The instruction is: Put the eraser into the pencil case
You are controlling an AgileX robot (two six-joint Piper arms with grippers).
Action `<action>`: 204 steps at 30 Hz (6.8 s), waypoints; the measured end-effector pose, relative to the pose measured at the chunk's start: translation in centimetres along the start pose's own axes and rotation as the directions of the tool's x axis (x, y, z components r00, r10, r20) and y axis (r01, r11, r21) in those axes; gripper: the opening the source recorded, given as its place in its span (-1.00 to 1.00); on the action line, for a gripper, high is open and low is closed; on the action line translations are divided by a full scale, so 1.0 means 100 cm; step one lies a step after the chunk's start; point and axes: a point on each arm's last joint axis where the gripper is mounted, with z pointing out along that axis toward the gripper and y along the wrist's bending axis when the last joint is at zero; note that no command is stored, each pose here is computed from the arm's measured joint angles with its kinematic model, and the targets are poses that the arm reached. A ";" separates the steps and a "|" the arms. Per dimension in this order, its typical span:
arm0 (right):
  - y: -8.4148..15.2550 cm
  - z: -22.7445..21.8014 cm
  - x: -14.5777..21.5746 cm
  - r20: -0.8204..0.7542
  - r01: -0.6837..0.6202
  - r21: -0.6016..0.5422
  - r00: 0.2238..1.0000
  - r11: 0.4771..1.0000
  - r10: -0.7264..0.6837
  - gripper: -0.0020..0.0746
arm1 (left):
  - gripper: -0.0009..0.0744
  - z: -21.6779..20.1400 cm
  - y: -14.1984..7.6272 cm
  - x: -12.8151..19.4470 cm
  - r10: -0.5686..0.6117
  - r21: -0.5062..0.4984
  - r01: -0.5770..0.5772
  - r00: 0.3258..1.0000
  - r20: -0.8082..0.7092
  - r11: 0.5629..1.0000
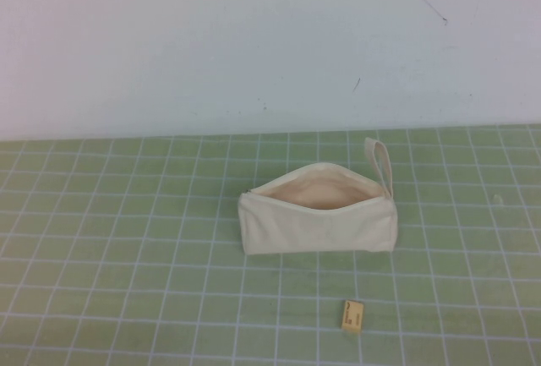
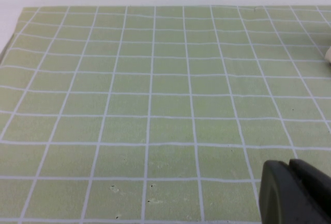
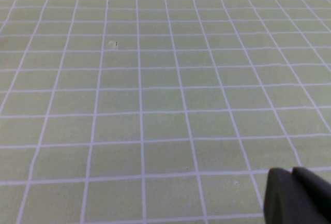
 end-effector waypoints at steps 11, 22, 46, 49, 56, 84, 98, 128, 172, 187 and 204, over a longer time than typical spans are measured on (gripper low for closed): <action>0.001 -0.007 -0.034 0.391 0.017 -0.007 0.920 1.000 -0.013 -0.95 | -0.98 0.000 0.000 0.000 0.000 0.000 0.000 1.000 0.000 1.000; 0.002 -0.015 -0.050 0.561 -0.003 -0.030 0.828 1.000 0.019 -0.95 | -0.98 0.000 0.000 0.000 0.000 0.000 0.000 1.000 0.000 1.000; 0.019 -0.001 -0.176 -0.304 0.070 -0.335 0.936 0.940 -0.178 -0.95 | -0.98 0.000 0.000 0.000 0.000 0.000 0.000 1.000 0.000 1.000; 0.024 0.028 -0.170 -0.401 0.067 -0.412 0.882 0.909 -0.247 -0.95 | -0.98 0.000 0.000 0.000 0.000 0.000 0.000 1.000 0.000 1.000; 0.036 0.067 -0.156 -0.480 0.063 -0.505 0.808 0.861 -0.341 -0.95 | -0.98 0.000 0.000 0.000 0.000 0.000 0.000 1.000 0.000 1.000; 0.287 0.116 -0.082 -0.167 0.314 -0.919 0.237 0.238 -0.957 -0.95 | -0.98 0.000 0.000 0.000 0.000 0.000 0.000 1.000 0.000 1.000; 0.268 0.141 -0.099 -0.421 0.089 -0.875 0.346 0.476 -0.838 -0.95 | -0.98 0.000 0.000 0.000 0.000 0.000 0.000 1.000 0.000 1.000; 0.265 0.201 -0.066 -0.819 -0.081 -0.455 0.430 0.887 -0.381 0.08 | -0.98 0.000 0.000 0.000 0.000 0.000 0.000 1.000 0.000 1.000; 0.298 0.144 -0.233 -0.324 0.265 -0.692 0.717 0.672 -0.617 -0.42 | -0.98 0.000 0.000 0.000 0.000 0.000 0.000 1.000 -0.002 1.000; 0.298 0.202 -0.215 -0.495 0.106 -0.566 0.749 0.817 -0.440 0.11 | -0.98 0.000 0.000 0.000 0.000 0.000 0.000 1.000 -0.002 1.000; 0.224 0.097 -0.350 -0.166 0.465 -0.562 0.747 0.684 -0.644 -0.93 | -0.98 0.000 0.000 0.000 0.001 0.000 -0.001 1.000 -0.002 1.000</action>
